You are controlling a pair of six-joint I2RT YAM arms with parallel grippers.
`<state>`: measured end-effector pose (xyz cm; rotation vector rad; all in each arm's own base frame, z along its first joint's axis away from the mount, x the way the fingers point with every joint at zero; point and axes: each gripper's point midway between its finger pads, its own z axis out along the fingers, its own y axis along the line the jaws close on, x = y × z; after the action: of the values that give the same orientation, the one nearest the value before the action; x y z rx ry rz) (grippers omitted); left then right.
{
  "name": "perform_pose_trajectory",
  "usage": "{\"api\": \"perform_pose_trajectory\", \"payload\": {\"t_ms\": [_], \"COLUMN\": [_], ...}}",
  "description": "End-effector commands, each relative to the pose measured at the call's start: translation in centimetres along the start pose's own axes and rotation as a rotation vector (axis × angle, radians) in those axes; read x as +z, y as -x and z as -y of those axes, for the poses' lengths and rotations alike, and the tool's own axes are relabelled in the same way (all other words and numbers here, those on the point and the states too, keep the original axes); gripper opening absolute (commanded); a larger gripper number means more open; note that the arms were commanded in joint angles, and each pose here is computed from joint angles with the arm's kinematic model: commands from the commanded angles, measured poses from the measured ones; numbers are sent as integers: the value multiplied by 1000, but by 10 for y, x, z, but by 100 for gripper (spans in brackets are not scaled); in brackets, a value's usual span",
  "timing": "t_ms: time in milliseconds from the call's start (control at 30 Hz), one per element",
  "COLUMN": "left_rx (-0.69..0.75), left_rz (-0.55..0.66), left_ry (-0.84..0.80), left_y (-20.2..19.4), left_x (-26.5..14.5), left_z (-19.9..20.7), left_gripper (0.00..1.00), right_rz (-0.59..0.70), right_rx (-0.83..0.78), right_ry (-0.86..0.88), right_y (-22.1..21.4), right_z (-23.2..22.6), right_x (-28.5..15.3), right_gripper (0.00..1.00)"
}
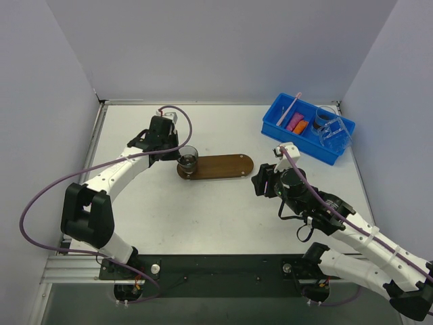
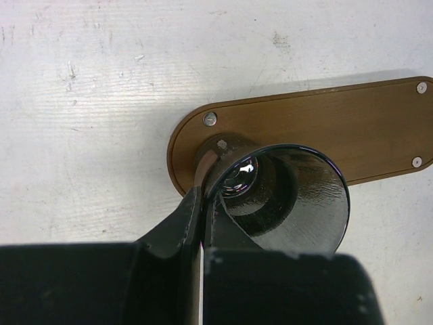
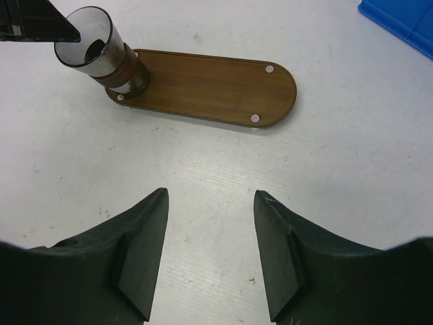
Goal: Prepare toiletry sets of a toothbrush and toothpaste on the tray
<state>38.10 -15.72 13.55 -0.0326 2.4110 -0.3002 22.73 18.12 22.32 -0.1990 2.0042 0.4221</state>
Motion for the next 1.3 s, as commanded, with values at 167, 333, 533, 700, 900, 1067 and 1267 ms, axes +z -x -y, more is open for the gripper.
{"api": "perform_pose_trajectory", "payload": {"t_ms": [167, 333, 533, 700, 900, 1067, 1267], "left_rx": [-4, -2, 3, 4, 10, 32, 53], "left_rz": [130, 131, 133, 140, 170, 298, 419], "left_ry": [-48, -47, -49, -52, -58, -106, -111], "left_y": [45, 45, 46, 48, 53, 72, 85], "left_x": [-7, -7, -10, -11, -19, -50, -84], "left_z": [15, 15, 15, 16, 17, 22, 18], "left_gripper": [0, 12, 40, 47, 50, 63, 68], "right_rz": [21, 23, 19, 15, 32, 53, 21], "right_rx": [-7, -6, -9, -20, -18, -48, -7], "right_ry": [-13, -25, -23, -18, -41, -132, -198], "right_y": [11, 11, 10, 11, 15, 31, 52], "right_z": [1, 4, 3, 3, 8, 28, 60], "right_x": [-2, -3, -3, -3, -7, -13, -12], "right_gripper": [50, 52, 52, 52, 52, 57, 61]}}
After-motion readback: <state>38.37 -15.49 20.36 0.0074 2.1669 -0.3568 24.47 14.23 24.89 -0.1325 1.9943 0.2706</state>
